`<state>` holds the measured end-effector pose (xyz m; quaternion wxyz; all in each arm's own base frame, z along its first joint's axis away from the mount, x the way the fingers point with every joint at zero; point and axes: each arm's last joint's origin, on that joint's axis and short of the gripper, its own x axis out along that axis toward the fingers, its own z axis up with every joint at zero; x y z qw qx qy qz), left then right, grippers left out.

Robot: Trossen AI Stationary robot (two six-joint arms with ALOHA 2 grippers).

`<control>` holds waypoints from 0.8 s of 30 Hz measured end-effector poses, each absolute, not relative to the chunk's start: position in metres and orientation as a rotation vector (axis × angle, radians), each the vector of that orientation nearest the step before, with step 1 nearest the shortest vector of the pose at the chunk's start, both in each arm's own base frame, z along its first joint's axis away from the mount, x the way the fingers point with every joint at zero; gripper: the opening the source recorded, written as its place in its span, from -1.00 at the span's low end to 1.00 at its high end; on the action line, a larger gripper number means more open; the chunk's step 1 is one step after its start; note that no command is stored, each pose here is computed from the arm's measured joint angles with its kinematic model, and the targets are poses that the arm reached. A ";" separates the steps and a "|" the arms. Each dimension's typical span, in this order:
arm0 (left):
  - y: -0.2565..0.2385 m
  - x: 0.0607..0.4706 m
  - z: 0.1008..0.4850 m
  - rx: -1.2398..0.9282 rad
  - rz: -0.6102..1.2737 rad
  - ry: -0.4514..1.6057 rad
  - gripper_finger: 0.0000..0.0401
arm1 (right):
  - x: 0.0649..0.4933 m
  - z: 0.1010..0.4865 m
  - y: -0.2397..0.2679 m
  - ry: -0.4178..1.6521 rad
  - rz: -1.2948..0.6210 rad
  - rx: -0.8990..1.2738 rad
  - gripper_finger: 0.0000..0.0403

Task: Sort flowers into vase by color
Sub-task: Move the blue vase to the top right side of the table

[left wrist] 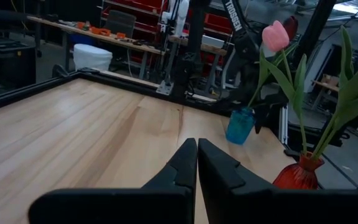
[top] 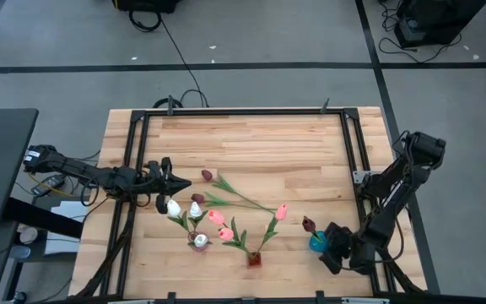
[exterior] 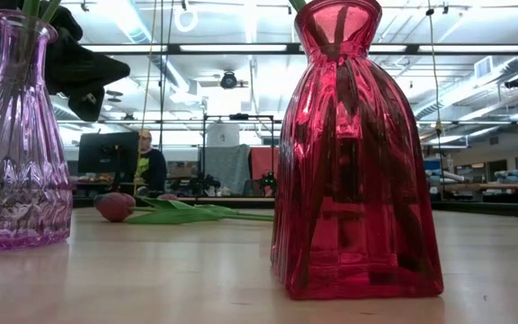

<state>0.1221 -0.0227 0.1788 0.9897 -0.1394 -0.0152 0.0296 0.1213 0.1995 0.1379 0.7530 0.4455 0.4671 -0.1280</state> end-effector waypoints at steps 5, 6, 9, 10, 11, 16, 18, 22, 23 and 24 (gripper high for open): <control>-0.023 0.122 0.179 -0.280 0.059 -0.030 -0.91 | 0.128 0.131 0.195 1.012 -0.325 0.942 -0.17; -0.023 0.122 0.179 -0.280 0.059 -0.031 -0.91 | 0.130 0.130 0.194 1.010 -0.334 0.935 -0.17; -0.023 0.122 0.179 -0.281 0.059 -0.031 -0.91 | 0.134 0.129 0.190 0.998 -0.351 0.904 -0.17; -0.023 0.122 0.179 -0.281 0.059 -0.031 -0.91 | 0.136 0.129 0.187 0.990 -0.357 0.893 -0.17; -0.023 0.122 0.179 -0.281 0.059 -0.031 -0.91 | 0.139 0.129 0.185 0.978 -0.366 0.879 -0.17; -0.023 0.122 0.179 -0.298 0.058 -0.031 -0.91 | 0.149 0.128 0.172 0.963 -0.416 0.826 -0.17; -0.023 0.122 0.179 -0.303 0.058 -0.031 -0.91 | 0.153 0.127 0.167 0.956 -0.440 0.804 -0.17; -0.023 0.122 0.179 -0.304 0.058 -0.031 -0.91 | 0.162 0.126 0.155 0.934 -0.500 0.772 -0.17; -0.023 0.122 0.179 -0.304 0.058 -0.031 -0.91 | 0.164 0.126 0.152 0.931 -0.513 0.764 -0.17; -0.023 0.122 0.179 -0.304 0.058 -0.031 -0.91 | 0.165 0.126 0.149 0.930 -0.524 0.759 -0.17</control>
